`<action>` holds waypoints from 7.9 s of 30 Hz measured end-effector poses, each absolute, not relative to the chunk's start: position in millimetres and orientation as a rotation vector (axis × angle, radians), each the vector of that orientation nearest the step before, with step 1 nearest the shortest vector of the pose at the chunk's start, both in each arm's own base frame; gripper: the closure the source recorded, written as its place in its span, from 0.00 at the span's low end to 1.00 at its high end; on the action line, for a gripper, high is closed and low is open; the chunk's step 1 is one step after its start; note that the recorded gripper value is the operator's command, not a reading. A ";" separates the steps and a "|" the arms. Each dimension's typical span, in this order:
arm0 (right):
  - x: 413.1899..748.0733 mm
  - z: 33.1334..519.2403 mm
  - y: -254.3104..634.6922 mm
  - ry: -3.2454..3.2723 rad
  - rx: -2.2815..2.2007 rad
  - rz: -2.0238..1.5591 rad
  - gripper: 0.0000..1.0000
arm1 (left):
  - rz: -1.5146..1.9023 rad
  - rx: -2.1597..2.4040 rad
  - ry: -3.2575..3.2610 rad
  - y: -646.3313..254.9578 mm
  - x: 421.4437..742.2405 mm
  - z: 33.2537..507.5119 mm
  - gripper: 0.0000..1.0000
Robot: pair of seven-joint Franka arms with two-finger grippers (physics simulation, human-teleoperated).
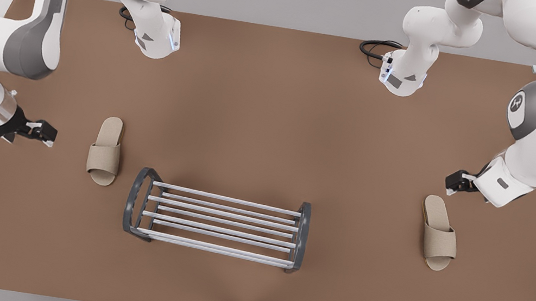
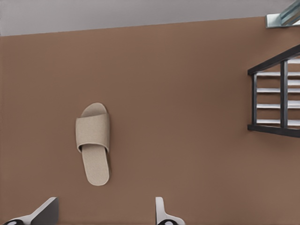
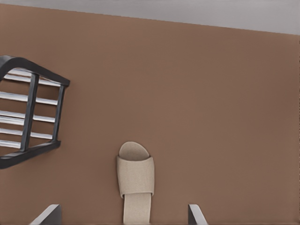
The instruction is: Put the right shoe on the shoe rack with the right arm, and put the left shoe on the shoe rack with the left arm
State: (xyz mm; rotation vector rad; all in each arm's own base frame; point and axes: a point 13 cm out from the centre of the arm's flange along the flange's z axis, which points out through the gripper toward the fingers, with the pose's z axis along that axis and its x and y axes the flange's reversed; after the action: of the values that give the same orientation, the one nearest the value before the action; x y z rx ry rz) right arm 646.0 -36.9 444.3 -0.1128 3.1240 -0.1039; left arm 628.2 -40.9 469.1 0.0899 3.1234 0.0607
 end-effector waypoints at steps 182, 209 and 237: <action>683.9 309.8 321.9 1.411 -1.438 -0.649 0.79 | -0.562 -0.659 1.996 23.3 754.5 332.5 0.00; 672.8 276.8 289.4 1.466 -1.424 -0.725 0.00 | -0.010 0.124 3.163 -47.5 618.9 461.3 0.00; 682.6 394.5 -20.2 2.854 0.881 -0.059 0.00 | -0.017 -0.677 3.086 -58.2 621.1 460.1 0.00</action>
State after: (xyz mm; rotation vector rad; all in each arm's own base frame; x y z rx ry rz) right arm 682.6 -20.2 394.5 0.8814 2.8538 -0.0588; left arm 621.1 -58.2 460.1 -0.6772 3.0861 -0.0171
